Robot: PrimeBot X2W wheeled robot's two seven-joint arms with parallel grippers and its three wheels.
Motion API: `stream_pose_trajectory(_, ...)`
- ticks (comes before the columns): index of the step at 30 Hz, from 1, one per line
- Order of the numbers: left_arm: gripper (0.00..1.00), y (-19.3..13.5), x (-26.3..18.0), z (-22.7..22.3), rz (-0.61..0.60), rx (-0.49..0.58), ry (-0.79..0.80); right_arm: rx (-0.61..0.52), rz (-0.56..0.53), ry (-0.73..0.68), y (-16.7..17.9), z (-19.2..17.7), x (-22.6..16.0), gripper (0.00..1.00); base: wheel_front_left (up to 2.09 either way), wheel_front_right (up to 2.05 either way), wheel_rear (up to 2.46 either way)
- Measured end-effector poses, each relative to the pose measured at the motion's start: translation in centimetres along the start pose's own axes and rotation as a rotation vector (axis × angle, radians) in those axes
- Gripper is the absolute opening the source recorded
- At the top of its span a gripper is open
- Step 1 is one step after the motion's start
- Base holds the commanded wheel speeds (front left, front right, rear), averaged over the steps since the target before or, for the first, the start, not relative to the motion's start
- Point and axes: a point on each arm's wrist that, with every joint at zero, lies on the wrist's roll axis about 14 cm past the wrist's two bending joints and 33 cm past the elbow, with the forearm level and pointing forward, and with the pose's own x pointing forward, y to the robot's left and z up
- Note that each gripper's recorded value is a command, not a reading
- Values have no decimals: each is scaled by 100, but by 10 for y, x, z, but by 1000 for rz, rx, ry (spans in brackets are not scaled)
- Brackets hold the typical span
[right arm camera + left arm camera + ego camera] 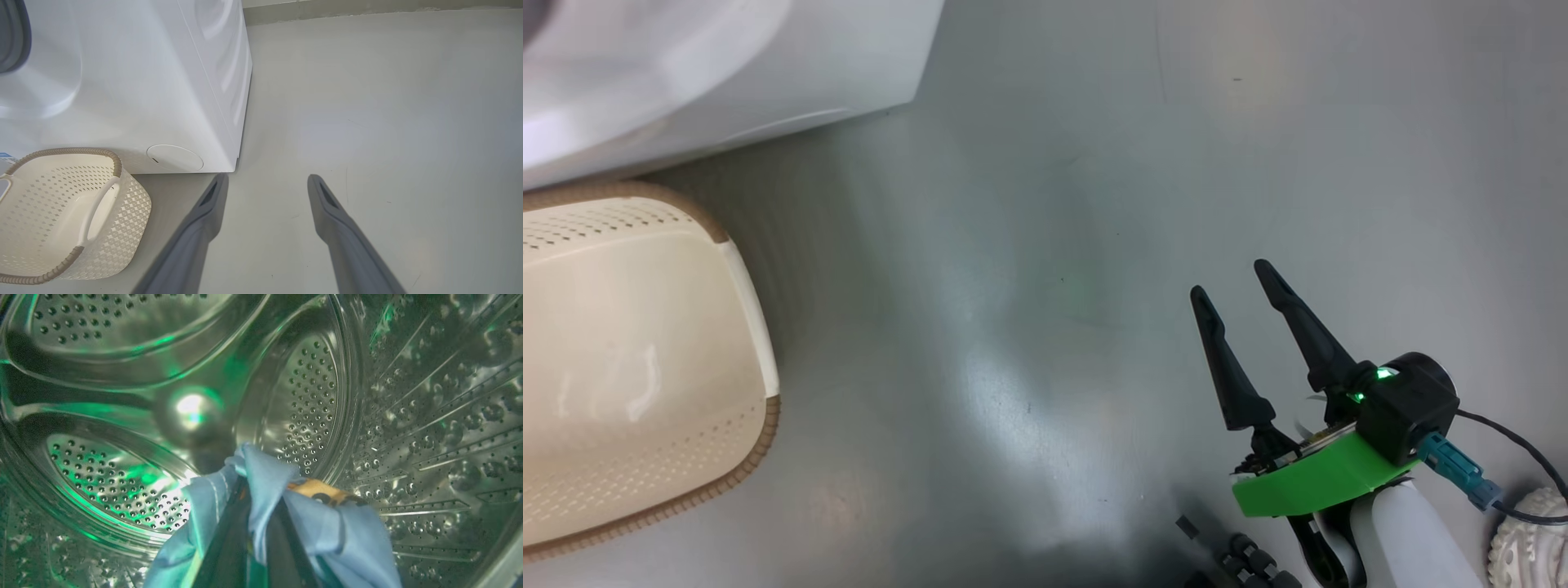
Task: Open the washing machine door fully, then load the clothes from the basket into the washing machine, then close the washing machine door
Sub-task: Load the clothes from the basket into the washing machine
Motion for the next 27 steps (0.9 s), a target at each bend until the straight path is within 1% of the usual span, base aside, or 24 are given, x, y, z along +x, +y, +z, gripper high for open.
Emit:
stream_pose_trajectory(4, 0, 0, 6, 17, 1, 17, -66, 0, -6, 10, -2, -3, -1, 100, 0, 0, 0)
stream_pose_trajectory(9, 0, 2, 6, 21, 11, 19, -87, 2, -4, 12, -2, -5, 2, 100, 0, 0, 0)
stream_pose_trajectory(15, 0, 3, 8, 59, 10, 54, -198, 1, 7, 2, 1, -2, 4, 100, 0, 0, 0)
stream_pose_trajectory(19, 0, 5, 6, 47, 23, 39, -160, 5, 15, 6, 4, -2, 4, 100, 0, 0, 0)
stream_pose_trajectory(20, 12, 5, 4, 36, 26, 30, -128, 6, 15, 6, 4, -2, 4, 100, 0, 0, 0)
stream_pose_trajectory(21, 47, 5, 2, 25, 29, 15, -93, 6, 16, 6, 5, -2, 3, 100, 0, 0, 0)
stream_pose_trajectory(22, 100, 3, 0, 18, 29, 6, -70, 7, 16, 5, 5, -2, 3, 100, 0, 0, 0)
stream_pose_trajectory(27, 100, 7, -6, -9, 49, -19, 27, 10, 20, -1, 6, 0, 4, 100, 0, 0, 0)
